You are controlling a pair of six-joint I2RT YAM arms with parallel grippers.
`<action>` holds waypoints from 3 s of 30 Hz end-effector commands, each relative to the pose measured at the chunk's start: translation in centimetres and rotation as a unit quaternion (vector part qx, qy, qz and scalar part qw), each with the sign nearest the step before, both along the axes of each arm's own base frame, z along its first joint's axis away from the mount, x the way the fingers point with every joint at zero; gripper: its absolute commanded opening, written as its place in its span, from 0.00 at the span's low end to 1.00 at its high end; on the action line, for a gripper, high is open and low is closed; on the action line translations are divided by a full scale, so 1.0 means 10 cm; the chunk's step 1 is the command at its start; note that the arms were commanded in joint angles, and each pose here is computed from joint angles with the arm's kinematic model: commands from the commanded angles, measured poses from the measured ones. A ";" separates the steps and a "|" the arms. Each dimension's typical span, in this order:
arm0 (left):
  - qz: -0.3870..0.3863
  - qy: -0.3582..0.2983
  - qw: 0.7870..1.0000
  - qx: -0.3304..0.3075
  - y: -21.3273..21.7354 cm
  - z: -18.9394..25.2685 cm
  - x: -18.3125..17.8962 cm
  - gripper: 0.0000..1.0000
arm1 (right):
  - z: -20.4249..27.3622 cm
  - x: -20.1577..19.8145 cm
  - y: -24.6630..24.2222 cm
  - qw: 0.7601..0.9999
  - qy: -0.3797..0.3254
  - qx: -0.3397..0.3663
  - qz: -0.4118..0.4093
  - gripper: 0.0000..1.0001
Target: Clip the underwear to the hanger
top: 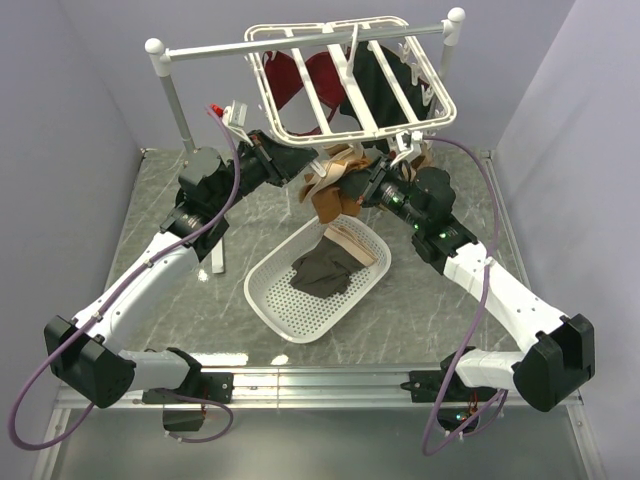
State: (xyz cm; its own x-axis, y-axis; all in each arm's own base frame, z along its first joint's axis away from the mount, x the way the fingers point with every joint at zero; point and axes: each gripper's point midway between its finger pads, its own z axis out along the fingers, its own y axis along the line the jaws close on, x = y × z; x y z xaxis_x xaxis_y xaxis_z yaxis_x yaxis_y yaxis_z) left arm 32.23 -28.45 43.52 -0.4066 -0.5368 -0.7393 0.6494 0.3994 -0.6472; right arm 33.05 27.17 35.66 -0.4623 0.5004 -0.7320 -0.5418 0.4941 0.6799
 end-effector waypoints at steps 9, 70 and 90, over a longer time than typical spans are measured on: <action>-0.046 0.037 0.998 0.016 -0.15 -0.23 -0.12 0.00 | 0.36 0.02 0.07 0.999 -0.036 0.017 -0.010 0.00; -0.014 0.030 0.999 0.029 -0.11 -0.25 -0.06 0.47 | 0.47 -0.14 0.35 0.999 0.036 0.029 0.018 0.00; 0.022 -0.025 0.999 0.029 0.40 -0.14 -0.42 1.00 | 0.46 -0.22 0.25 0.999 -0.011 0.018 0.025 0.06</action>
State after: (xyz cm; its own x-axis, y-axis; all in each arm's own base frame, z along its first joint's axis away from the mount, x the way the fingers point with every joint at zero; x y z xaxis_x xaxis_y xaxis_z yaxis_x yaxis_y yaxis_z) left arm 29.25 -26.09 41.12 -0.4099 -0.5051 -0.7595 0.6291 0.4464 -0.6364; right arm 31.96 30.40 36.68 -0.5606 0.4790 -0.6755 -0.4777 0.4793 0.7362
